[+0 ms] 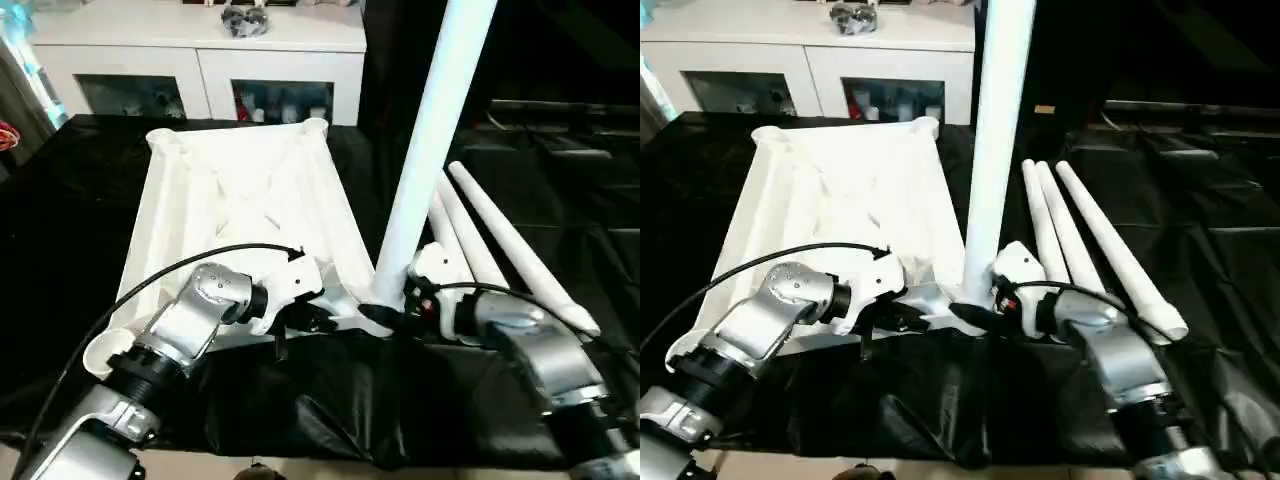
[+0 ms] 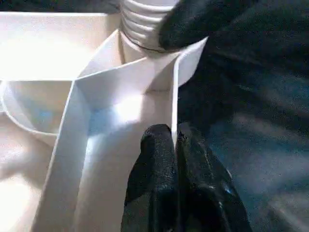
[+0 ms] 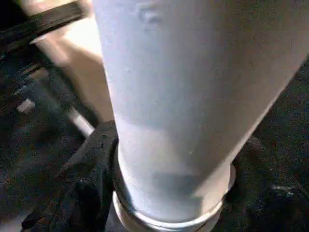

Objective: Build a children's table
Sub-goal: Rotate leg to tighten

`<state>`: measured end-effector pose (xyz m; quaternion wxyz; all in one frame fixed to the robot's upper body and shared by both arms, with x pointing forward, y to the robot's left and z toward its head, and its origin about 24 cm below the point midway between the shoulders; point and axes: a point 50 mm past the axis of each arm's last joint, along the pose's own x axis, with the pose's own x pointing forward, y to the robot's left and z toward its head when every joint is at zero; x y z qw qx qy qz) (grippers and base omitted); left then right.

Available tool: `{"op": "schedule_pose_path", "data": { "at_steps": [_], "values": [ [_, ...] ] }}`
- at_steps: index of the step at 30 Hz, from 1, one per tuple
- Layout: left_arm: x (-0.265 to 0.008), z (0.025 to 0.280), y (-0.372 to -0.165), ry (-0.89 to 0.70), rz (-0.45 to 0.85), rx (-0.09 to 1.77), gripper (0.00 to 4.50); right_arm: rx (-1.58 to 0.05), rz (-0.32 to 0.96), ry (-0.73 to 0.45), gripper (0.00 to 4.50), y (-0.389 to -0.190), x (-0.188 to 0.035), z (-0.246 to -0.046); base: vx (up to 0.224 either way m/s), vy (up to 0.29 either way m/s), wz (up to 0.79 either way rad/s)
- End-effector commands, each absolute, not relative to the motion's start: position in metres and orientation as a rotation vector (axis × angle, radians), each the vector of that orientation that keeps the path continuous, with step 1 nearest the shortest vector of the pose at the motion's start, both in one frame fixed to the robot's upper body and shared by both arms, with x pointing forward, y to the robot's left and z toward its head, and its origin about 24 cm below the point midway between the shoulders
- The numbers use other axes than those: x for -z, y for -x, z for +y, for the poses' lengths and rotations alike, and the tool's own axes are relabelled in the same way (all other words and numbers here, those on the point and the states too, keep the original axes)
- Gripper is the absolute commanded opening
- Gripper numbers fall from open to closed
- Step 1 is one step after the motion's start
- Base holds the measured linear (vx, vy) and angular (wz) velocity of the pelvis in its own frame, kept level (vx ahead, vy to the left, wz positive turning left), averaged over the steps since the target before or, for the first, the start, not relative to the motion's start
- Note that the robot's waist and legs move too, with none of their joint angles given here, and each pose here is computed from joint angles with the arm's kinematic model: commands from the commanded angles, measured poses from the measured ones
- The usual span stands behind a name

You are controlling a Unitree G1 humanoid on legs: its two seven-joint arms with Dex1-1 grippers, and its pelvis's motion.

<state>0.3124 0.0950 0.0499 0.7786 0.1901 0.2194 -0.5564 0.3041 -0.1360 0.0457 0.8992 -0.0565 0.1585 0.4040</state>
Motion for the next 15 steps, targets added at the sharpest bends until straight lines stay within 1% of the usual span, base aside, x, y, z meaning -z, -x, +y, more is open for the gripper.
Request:
{"op": "schedule_pose_path", "data": {
  "at_steps": [1,2,4,5,7,8,11,12,13,14,15],
  "values": [
    [-0.06,0.088,-0.325,-0.39,0.425,1.088,0.0,-0.77,0.366,0.086,2.74,-0.308,-0.035,-0.126,0.0,0.0,0.0],
    [-0.061,0.082,-0.33,-0.359,0.412,0.992,0.0,-0.666,0.376,0.029,2.74,-0.318,-0.029,-0.116,0.0,0.0,0.0],
    [-0.061,0.081,-0.332,-0.352,0.409,0.968,0.0,-0.646,0.379,0.015,2.74,-0.32,-0.028,-0.114,0.0,0.0,0.0],
    [-0.062,0.074,-0.333,-0.35,0.401,0.909,0.0,-0.573,0.383,-0.02,2.74,-0.329,-0.025,-0.101,0.0,0.0,0.0],
    [-0.062,0.071,-0.333,-0.357,0.396,0.894,0.0,-0.549,0.382,-0.025,2.74,-0.333,-0.025,-0.096,0.0,0.0,0.0],
    [-0.062,0.066,-0.331,-0.359,0.393,0.89,0.0,-0.525,0.379,-0.022,2.74,-0.337,-0.026,-0.089,0.0,0.0,0.0],
    [-0.063,0.06,-0.328,-0.358,0.383,0.9,0.0,-0.531,0.37,-0.022,2.74,-0.34,-0.027,-0.084,0.0,0.0,0.0],
    [-0.063,0.057,-0.327,-0.352,0.376,0.907,0.0,-0.537,0.367,-0.039,3.09,-0.341,-0.027,-0.082,0.0,0.0,0.0],
    [-0.063,0.056,-0.326,-0.348,0.376,0.916,0.0,-0.548,0.366,-0.056,3.29,-0.342,-0.027,-0.081,0.0,0.0,0.0],
    [-0.062,0.055,-0.325,-0.345,0.376,0.924,0.0,-0.558,0.365,-0.068,3.43,-0.342,-0.028,-0.08,0.0,0.0,0.0],
    [-0.061,0.056,-0.324,-0.351,0.372,0.933,0.0,-0.567,0.359,-0.068,3.43,-0.342,-0.028,-0.08,0.0,0.0,0.0]
  ]
}}
